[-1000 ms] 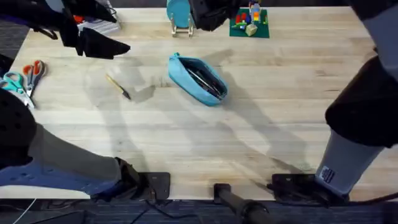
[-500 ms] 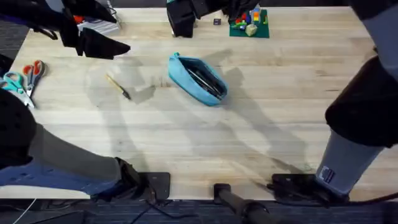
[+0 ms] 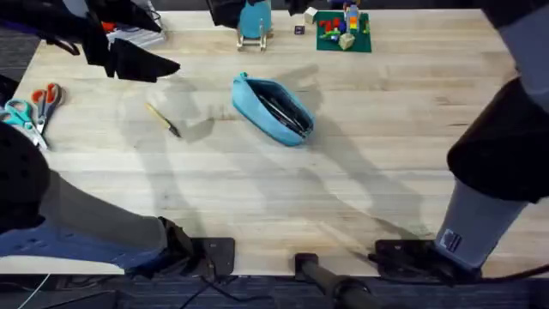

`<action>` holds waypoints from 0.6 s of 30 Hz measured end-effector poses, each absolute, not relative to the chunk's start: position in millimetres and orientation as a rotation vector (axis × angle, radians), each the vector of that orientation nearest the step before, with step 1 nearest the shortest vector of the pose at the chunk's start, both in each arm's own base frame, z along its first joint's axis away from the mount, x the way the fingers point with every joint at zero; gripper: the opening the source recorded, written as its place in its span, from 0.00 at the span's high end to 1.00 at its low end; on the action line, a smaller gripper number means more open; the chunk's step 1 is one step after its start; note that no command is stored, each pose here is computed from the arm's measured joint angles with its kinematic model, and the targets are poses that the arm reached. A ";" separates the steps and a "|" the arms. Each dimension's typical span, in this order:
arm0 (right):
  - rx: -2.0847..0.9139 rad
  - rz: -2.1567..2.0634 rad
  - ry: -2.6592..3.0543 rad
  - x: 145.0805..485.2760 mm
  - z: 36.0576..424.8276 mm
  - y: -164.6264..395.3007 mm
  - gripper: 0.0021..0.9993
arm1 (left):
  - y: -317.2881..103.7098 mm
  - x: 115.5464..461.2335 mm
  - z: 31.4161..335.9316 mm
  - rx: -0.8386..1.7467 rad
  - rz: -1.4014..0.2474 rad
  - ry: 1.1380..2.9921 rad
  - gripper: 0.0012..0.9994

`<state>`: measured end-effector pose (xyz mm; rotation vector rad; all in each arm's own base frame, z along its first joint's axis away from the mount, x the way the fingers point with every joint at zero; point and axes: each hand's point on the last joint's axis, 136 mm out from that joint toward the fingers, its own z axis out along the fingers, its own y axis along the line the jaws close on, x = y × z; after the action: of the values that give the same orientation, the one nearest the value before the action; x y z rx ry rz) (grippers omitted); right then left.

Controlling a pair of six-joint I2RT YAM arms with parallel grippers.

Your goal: Unzip the bag, pick up the pens from the table one at a time and place them inside, then zip the bag closed.

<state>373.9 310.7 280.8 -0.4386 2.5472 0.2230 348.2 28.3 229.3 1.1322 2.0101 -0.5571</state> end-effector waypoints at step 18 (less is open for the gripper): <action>-0.412 0.234 2.556 404.0 238.3 339.2 0.01 | 28.3 348.3 229.3 1.132 -0.557 2.010 0.01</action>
<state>404.0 339.2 238.3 -0.4119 2.5555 0.2338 348.3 28.3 229.3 1.1323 2.0100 -0.5568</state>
